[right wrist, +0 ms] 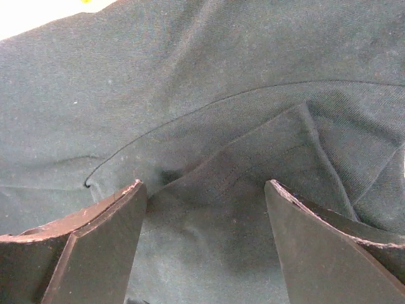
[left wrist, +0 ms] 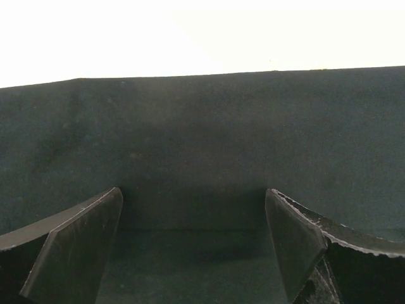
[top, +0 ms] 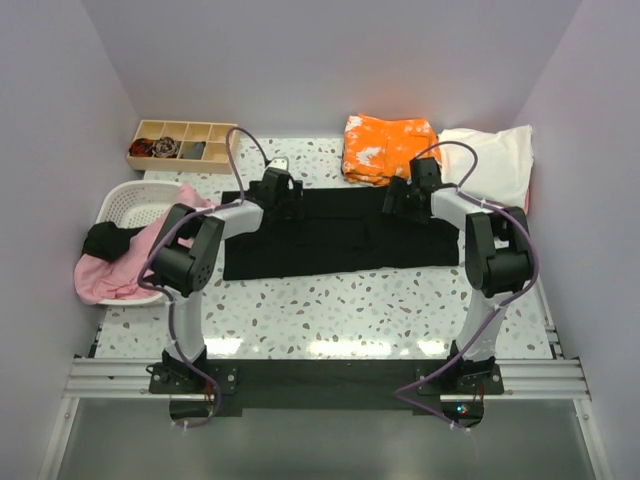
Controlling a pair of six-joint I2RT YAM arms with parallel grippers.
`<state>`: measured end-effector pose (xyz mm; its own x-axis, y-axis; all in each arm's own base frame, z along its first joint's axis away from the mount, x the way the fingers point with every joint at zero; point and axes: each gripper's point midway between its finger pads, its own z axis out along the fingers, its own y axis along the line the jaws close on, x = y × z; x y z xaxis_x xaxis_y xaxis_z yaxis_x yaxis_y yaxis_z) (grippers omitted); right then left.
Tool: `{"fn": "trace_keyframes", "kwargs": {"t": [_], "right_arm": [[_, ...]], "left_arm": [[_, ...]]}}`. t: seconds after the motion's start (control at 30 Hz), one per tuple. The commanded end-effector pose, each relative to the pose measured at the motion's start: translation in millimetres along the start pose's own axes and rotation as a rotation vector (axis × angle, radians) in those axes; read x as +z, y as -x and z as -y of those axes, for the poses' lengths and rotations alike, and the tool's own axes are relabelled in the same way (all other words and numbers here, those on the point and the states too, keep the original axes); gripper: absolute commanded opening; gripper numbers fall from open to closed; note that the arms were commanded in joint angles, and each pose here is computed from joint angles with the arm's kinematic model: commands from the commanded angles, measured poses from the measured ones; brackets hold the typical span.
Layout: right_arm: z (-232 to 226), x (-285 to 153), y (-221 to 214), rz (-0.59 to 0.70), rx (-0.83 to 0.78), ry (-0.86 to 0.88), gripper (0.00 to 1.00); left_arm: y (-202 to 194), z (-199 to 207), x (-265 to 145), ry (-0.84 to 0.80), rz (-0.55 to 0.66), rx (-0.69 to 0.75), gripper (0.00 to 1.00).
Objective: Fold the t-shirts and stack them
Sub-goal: Rotate the tshirt 100 degrees
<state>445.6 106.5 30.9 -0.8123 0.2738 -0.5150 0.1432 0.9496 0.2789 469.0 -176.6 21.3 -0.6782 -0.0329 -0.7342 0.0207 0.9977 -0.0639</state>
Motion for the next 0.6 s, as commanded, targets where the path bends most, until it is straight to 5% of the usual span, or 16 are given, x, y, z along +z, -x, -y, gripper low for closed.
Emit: {"fn": "trace_keyframes", "kwargs": {"t": [0.0, 0.33, 0.57], "right_arm": [[17.1, 9.5, -38.6, -0.131, 0.006, -0.092, 0.79], [27.8, 8.6, -41.0, -0.175, -0.090, -0.222, 0.79], [-2.3, 9.6, -32.7, -0.177, -0.199, -0.227, 0.79]], "left_arm": [[-53.0, 4.6, -14.7, -0.036, -0.142, -0.023, 1.00], [-176.2, 50.5, -122.4, -0.178, -0.476, 0.065, 0.96], [-230.3, 73.6, -199.6, -0.266, -0.567, 0.160, 0.97]]}}
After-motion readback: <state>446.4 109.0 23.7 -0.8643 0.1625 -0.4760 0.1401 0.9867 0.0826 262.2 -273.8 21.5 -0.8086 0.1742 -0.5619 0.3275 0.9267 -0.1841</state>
